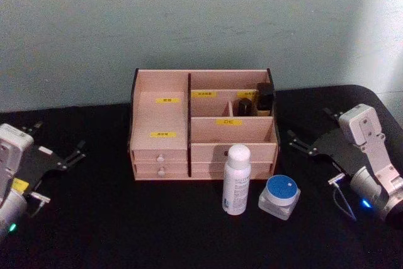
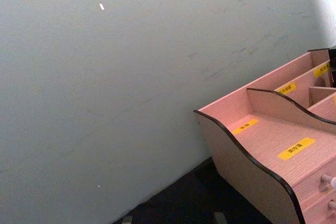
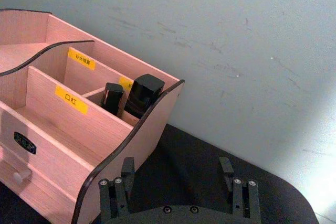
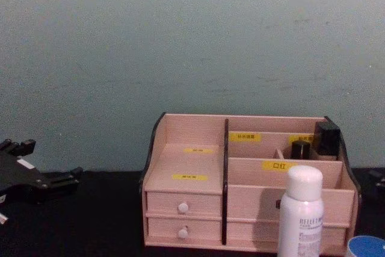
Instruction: Pick up the facial cleanser and watermelon frost from the table and place them into the tiered storage box.
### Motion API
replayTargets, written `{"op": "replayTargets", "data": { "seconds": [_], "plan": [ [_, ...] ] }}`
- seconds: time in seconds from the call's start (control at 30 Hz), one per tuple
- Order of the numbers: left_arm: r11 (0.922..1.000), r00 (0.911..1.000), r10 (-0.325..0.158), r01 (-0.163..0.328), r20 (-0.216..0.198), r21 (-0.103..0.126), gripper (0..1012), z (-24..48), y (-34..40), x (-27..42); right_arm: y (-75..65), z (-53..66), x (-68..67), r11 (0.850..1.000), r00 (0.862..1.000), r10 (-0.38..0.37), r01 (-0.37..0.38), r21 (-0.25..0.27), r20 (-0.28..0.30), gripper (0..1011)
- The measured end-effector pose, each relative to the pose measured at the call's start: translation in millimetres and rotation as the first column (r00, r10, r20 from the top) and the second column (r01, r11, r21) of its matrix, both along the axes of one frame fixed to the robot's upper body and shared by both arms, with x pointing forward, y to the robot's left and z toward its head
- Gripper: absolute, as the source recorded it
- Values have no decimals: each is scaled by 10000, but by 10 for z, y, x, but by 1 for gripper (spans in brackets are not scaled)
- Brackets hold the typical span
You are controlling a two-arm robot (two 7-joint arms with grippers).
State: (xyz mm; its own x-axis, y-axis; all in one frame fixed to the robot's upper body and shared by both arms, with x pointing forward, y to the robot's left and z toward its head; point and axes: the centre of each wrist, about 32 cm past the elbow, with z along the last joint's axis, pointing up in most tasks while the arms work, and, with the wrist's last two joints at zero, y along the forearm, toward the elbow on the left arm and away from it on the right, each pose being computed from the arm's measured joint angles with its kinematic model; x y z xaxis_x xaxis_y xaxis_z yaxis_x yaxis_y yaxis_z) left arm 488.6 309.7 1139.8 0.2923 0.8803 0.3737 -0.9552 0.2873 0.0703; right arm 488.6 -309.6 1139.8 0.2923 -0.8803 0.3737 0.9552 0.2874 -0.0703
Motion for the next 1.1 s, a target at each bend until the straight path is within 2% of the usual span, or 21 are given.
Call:
{"op": "replayTargets", "data": {
  "seconds": [1.1],
  "plan": [
    [10000, 10000, 0, 0, 0, 1, 1001, 0, 0, 0, 0, 0, 0, 10000, 10000, 0, 0, 0, 0, 1003]
  ]
}}
